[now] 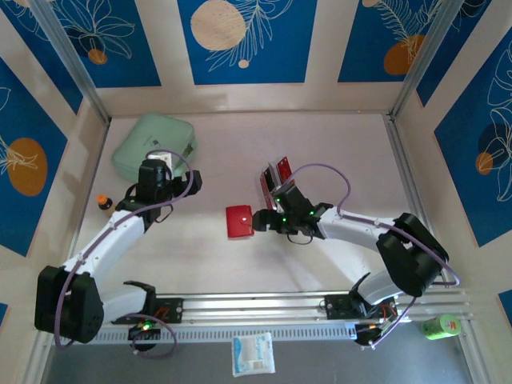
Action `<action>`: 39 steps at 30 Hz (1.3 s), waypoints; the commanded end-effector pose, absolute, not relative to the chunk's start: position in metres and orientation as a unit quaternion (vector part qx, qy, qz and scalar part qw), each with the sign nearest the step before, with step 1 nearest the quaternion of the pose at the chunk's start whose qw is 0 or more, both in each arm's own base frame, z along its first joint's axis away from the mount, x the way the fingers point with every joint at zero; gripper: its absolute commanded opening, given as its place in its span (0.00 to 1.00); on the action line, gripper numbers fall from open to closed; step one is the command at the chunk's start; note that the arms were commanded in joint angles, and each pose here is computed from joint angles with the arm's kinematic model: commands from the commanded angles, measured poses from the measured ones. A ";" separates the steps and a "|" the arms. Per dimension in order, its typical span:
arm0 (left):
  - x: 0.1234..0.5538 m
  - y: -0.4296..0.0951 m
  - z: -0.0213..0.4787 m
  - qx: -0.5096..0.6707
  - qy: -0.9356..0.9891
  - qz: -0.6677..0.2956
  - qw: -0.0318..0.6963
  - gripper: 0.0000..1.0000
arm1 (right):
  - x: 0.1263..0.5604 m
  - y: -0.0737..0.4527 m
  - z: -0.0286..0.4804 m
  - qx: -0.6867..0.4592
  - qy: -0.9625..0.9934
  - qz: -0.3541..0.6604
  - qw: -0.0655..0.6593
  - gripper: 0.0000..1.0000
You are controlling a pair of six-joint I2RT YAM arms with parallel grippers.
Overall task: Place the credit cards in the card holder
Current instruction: Move the storage box to the center of the table.
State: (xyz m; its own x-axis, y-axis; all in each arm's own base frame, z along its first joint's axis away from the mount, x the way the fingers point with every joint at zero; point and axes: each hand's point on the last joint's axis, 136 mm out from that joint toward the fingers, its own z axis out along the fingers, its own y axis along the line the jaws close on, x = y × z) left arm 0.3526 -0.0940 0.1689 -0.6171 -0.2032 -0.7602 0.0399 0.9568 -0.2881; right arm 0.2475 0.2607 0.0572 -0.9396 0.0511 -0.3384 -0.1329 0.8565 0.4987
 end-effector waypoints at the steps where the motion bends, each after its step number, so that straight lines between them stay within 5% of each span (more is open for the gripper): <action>1: 0.357 -0.098 0.183 -0.044 0.884 -0.141 0.444 1.00 | 0.265 0.265 0.065 -0.024 0.943 0.271 0.193 0.87; 21: 0.353 -0.102 0.181 -0.043 0.886 -0.145 0.439 1.00 | 0.343 0.266 0.082 -0.024 0.933 0.285 0.216 0.86; 31: 0.342 -0.110 0.179 -0.048 0.888 -0.169 0.425 1.00 | 0.271 0.287 0.100 -0.042 0.926 0.346 0.147 0.80; 39: 0.324 -0.129 0.167 -0.055 0.894 -0.198 0.399 1.00 | 0.231 0.294 0.080 -0.005 0.925 0.370 0.088 0.64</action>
